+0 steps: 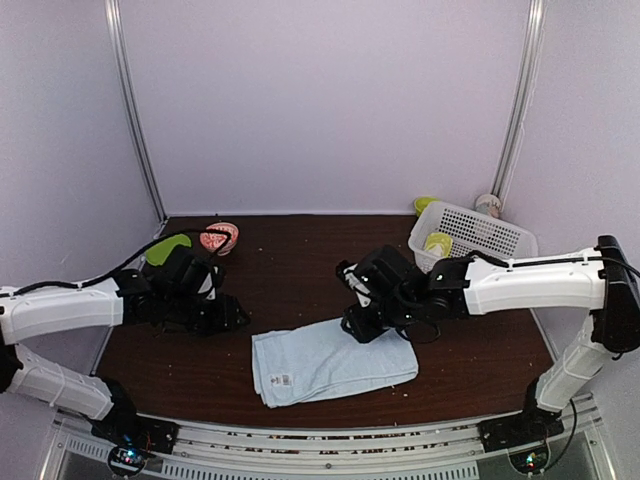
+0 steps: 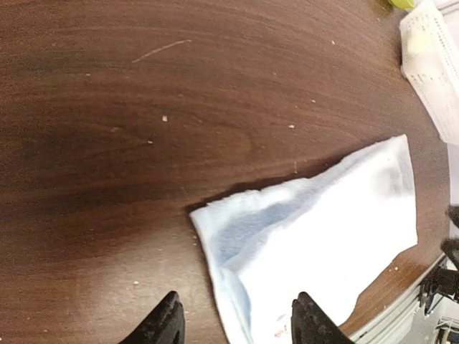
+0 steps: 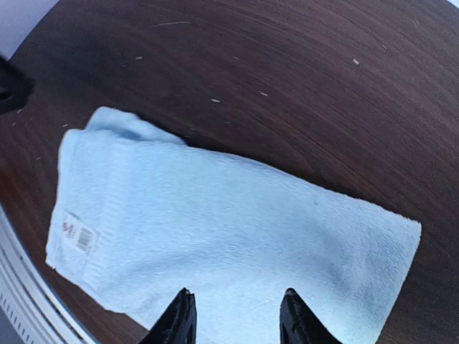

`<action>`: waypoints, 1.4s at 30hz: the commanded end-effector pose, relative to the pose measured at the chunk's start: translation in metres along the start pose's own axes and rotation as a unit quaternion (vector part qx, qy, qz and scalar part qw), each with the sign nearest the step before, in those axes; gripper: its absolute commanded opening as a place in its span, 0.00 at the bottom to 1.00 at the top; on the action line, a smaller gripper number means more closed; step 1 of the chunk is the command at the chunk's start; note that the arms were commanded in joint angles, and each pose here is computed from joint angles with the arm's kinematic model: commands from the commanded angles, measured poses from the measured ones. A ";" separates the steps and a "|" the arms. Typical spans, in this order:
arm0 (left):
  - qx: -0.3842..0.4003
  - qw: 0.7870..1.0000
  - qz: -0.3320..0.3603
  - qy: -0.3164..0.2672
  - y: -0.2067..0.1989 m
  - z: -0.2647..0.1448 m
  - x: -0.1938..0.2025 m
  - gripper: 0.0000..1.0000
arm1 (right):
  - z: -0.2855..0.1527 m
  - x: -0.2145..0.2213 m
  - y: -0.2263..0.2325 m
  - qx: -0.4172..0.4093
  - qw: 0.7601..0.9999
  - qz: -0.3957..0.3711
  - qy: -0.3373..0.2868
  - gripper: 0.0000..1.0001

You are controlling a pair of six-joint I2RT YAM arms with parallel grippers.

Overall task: Roll the towels
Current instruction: Adjust the towel at the center of the board.

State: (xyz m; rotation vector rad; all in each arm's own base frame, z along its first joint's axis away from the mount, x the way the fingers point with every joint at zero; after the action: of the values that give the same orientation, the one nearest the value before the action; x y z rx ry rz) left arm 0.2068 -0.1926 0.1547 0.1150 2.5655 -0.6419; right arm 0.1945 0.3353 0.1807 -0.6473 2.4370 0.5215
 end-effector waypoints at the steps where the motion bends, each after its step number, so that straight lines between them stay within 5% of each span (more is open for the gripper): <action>1: 0.051 0.997 0.055 0.030 -0.044 0.011 -0.007 0.45 | 0.010 0.003 -0.033 0.022 0.997 0.077 -0.015 0.38; 6: 0.078 0.991 0.072 0.083 -0.060 0.043 0.001 0.20 | 0.030 0.019 -0.038 0.017 0.994 0.096 0.042 0.32; 15: 0.025 0.988 0.065 0.136 -0.025 0.088 0.017 0.03 | 0.035 0.079 -0.074 0.085 0.982 0.132 0.108 0.28; 27: -0.026 0.988 0.010 0.151 0.035 0.111 0.028 0.00 | 0.024 0.146 -0.105 0.120 0.966 0.176 0.146 0.26; 34: -0.026 0.985 0.022 0.169 0.039 0.119 0.030 0.00 | 0.009 0.146 -0.106 0.109 0.969 0.176 0.135 0.32; 42: 0.008 0.988 0.065 0.138 0.009 0.092 -0.002 0.50 | -0.021 0.072 -0.109 0.100 0.970 0.222 0.025 0.53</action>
State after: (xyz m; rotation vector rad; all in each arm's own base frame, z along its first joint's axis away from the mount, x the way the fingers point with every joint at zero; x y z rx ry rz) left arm 0.2542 -0.2441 0.0770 0.3763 2.7334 -0.7853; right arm 0.1676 0.2206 0.0982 -0.1716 2.7355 0.4266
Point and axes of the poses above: each gripper's point midway between its finger pads, its own z axis out along the fingers, its own y axis along the line the jaws close on, x = y × z, the point moved 6 cm from there along -z, back along the fingers, and after that the axes turned 7 degrees about z, right-handed, at the moved point
